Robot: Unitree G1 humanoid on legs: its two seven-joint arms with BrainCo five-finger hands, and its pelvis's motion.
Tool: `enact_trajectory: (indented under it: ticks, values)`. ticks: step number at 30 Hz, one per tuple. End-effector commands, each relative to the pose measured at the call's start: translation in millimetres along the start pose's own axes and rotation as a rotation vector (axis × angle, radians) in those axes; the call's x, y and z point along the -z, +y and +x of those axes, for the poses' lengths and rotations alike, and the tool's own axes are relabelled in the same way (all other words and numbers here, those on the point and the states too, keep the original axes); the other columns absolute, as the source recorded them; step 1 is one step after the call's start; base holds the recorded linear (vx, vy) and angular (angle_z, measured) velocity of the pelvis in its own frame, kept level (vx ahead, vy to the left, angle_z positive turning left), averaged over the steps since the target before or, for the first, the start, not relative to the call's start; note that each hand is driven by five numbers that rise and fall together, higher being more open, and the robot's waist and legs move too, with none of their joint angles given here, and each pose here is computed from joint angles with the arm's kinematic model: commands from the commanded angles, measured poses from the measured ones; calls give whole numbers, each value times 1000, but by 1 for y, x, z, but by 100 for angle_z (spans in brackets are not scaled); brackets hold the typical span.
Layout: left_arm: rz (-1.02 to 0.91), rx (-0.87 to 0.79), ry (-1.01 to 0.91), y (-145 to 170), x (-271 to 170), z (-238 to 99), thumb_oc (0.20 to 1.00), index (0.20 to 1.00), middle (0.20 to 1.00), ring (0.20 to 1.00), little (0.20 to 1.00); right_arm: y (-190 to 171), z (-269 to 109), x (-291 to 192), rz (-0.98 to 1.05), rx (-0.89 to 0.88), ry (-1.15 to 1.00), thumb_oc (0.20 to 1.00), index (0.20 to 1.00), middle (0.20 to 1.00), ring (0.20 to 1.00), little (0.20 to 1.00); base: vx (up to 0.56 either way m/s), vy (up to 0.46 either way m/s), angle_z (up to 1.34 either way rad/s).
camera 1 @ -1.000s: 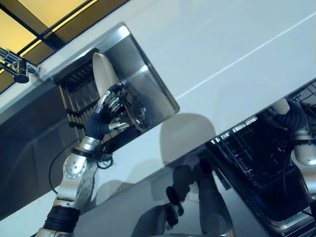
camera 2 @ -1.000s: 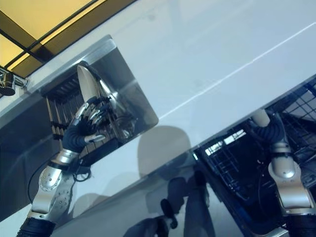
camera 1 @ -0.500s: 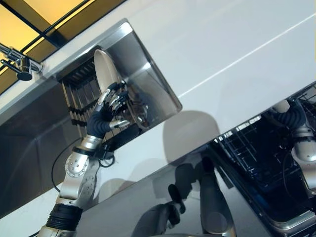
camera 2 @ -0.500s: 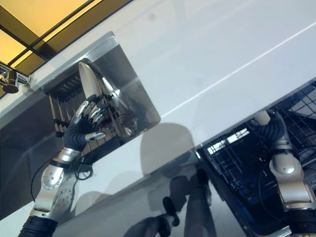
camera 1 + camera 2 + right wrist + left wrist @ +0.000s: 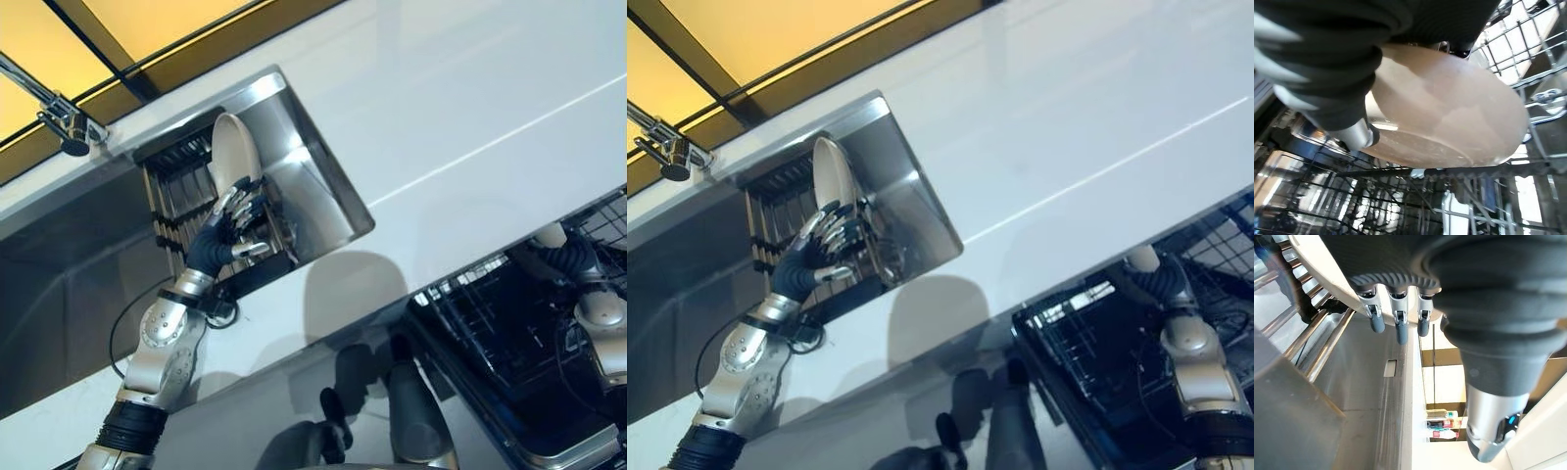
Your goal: Pick up plates and place into dishwasher.
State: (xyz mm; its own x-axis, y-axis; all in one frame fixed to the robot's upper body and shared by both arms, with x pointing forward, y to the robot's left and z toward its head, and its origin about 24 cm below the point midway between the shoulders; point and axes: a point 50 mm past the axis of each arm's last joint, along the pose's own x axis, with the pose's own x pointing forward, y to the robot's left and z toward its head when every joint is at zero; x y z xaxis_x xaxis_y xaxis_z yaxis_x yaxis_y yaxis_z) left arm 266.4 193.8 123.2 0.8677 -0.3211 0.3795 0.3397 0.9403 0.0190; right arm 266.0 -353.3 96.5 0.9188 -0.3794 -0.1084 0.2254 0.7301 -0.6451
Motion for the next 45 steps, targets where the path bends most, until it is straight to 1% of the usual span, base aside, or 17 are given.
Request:
enact_trajectory:
  ticks: [1,7,11,17,18,19,32,39,45]
  values:
    - [83,14,-37,10,-17,2,1000,1000,1000,1000,1000,59,-70,144,-101,-314,715,200,200,200,200,200,18,-52,11]
    - [96,25,-18,13,-19,2,1000,1000,1000,1000,1000,69,-81,151,-64,-340,741,200,200,200,200,200,19,-30,7]
    - [102,23,-9,16,-19,0,1000,1000,1000,1000,1000,74,-88,154,-73,-407,761,200,200,200,200,200,6,-4,2]
    - [115,31,-1,18,-20,1,1000,1000,1000,1000,1000,79,-92,158,-53,-421,775,200,200,200,200,200,9,-16,5]
    - [115,33,1,18,-20,1,1000,1000,1000,1000,1000,78,-93,159,-46,-411,781,338,338,338,338,338,26,1,8]
    - [115,33,3,19,-20,1,1000,1000,1000,1000,1000,78,-93,160,-45,-403,787,1000,1000,1000,1000,1000,33,3,8]
    - [112,40,39,23,-18,-7,1000,1000,1000,1000,1000,88,-107,167,-35,-425,813,1000,1000,1000,1000,1000,49,3,1]
    - [121,41,47,28,-19,-10,1000,1000,1000,1000,1000,93,-108,162,-11,-413,762,1000,1000,1000,1000,1000,17,-17,4]
    - [113,35,71,33,-17,-18,1000,1000,1000,1000,1000,97,-117,164,-2,-422,765,1000,1000,1000,1000,1000,24,-3,0]
